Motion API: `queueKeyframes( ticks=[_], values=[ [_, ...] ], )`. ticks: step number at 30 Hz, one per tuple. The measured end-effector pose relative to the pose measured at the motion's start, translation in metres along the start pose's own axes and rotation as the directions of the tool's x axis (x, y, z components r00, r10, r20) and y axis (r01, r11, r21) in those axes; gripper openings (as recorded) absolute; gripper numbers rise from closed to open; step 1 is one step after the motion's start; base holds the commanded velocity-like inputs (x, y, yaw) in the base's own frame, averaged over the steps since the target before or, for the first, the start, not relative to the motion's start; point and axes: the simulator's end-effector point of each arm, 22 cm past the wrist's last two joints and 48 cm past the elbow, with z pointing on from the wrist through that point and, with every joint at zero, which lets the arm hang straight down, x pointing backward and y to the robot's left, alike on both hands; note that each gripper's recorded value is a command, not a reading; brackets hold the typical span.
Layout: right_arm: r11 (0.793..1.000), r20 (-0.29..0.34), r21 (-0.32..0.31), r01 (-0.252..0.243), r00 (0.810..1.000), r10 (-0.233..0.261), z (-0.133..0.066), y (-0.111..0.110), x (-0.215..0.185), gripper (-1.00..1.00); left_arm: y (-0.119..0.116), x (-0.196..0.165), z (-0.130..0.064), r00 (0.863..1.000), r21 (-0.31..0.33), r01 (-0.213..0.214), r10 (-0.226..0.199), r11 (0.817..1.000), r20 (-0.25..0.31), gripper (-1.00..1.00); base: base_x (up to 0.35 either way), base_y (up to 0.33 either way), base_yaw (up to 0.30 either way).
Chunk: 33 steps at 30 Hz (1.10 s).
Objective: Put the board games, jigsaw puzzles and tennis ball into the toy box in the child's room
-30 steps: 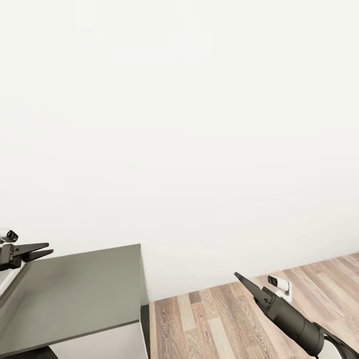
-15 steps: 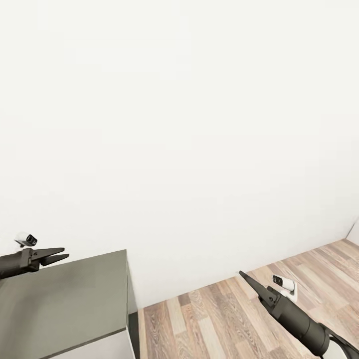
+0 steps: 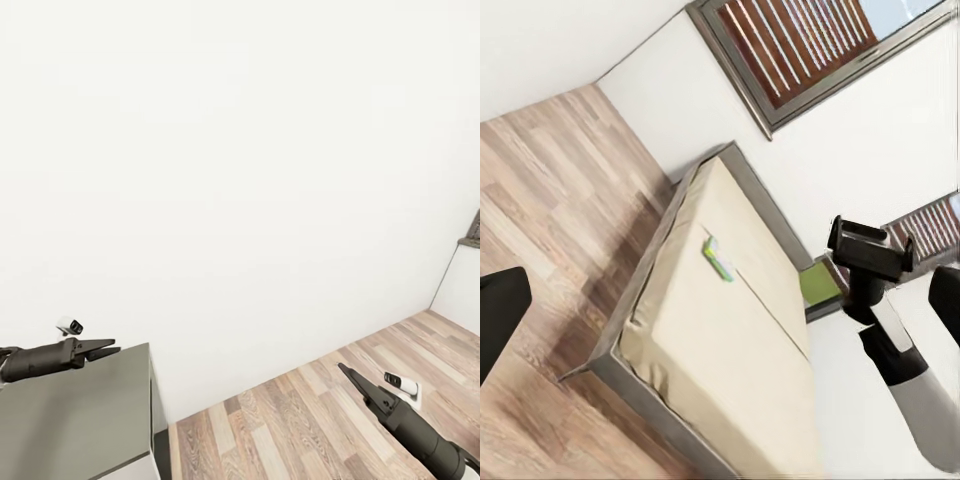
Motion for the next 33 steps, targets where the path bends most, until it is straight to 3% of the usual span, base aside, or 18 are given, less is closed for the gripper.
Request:
queueKeyframes(
  ticks=[13,17,25,33],
  values=[
    [1.000,0.009,-0.007,0.012,1.000,-0.012,-0.002,0.005,-0.005,1.00,0.008,0.008,0.033,1.000,-0.026,0.007,-0.007,1.000,-0.004,1.00,0.000,0.000,-0.211],
    [1.000,0.011,-0.010,0.015,1.000,-0.015,-0.002,0.007,-0.006,1.00,0.017,0.012,0.046,1.000,-0.060,0.016,-0.016,0.998,-0.003,1.00,0.000,0.000,-0.211],
    [1.000,0.015,-0.013,0.026,1.000,-0.025,-0.002,0.009,-0.008,1.00,0.031,0.013,0.051,1.000,-0.132,0.016,-0.017,0.991,-0.001,1.00,0.000,0.000,-0.211],
    [0.999,0.014,-0.010,0.038,0.999,-0.038,-0.001,0.011,-0.008,1.00,0.032,0.014,0.056,1.000,-0.148,0.014,-0.014,0.989,0.000,1.00,0.000,0.000,-0.211]
  ],
)
